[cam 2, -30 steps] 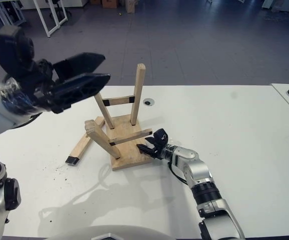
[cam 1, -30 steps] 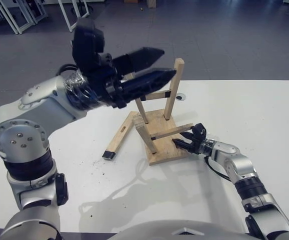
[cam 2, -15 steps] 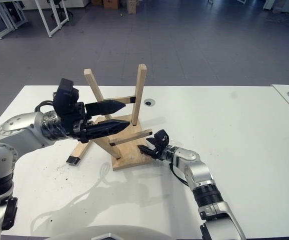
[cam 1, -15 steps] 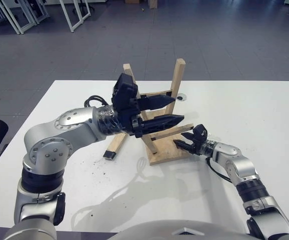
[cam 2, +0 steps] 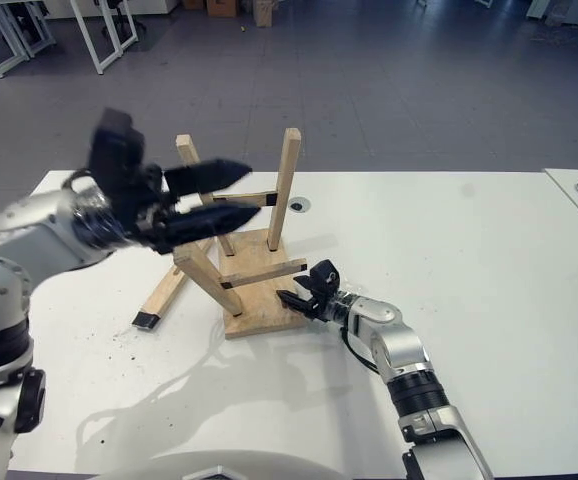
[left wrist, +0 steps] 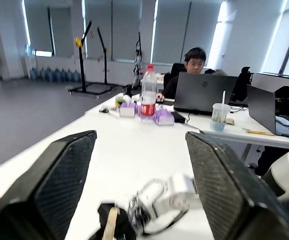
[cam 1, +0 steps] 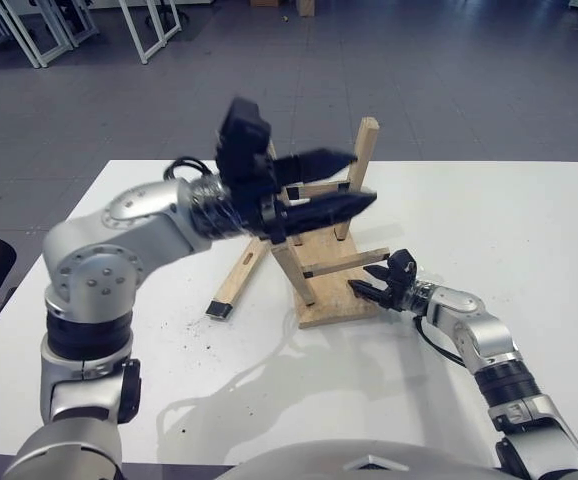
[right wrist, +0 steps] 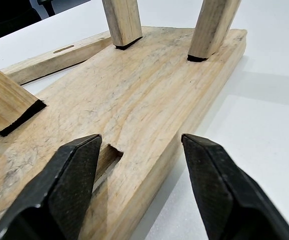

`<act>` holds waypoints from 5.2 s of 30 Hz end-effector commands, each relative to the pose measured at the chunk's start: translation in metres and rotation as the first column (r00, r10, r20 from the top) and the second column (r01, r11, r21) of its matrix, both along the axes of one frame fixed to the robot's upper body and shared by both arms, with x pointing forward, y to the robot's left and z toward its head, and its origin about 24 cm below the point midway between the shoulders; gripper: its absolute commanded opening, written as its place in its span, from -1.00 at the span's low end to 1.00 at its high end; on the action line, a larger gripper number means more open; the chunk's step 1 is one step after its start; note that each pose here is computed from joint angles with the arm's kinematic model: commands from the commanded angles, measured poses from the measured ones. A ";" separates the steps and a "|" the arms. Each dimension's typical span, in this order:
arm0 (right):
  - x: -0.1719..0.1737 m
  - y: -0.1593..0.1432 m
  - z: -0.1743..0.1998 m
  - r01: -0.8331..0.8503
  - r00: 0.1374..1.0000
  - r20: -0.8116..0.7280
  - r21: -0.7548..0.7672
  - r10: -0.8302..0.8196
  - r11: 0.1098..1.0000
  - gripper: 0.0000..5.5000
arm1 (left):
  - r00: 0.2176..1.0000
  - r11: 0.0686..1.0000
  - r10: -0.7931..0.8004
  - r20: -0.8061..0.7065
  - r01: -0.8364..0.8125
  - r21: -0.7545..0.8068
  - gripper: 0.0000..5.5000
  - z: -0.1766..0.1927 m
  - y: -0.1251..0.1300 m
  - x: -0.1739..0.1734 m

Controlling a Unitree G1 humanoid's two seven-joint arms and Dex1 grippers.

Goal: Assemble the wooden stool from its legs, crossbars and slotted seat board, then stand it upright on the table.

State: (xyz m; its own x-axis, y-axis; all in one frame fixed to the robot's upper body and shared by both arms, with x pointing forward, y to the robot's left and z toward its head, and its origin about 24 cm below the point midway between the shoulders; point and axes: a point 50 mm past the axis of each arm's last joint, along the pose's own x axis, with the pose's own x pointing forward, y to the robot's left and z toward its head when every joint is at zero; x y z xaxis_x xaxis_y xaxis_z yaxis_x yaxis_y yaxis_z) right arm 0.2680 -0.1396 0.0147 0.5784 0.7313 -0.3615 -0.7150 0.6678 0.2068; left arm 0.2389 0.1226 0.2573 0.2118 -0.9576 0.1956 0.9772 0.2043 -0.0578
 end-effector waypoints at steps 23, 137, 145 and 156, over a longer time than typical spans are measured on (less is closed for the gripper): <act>-0.019 -0.052 0.023 0.327 0.927 0.159 0.110 -0.341 0.939 0.07 | 0.545 0.500 0.833 -0.096 -0.667 0.553 0.20 -0.216 0.107 -0.043; -0.059 0.006 0.207 -0.531 0.848 0.303 0.506 0.435 0.680 -0.26 | 0.985 0.977 -0.024 -0.171 -0.013 -0.213 0.14 -0.023 0.044 -0.037; -0.033 -0.020 0.199 -0.264 0.944 0.304 0.457 0.130 0.849 -0.26 | 0.889 0.797 0.453 -0.069 -0.439 -0.414 0.16 0.036 0.137 -0.002; -0.047 0.002 0.121 -0.233 0.950 0.226 0.061 0.214 0.971 -0.26 | 0.516 0.427 0.845 0.138 -0.809 0.404 0.16 -0.141 0.184 0.016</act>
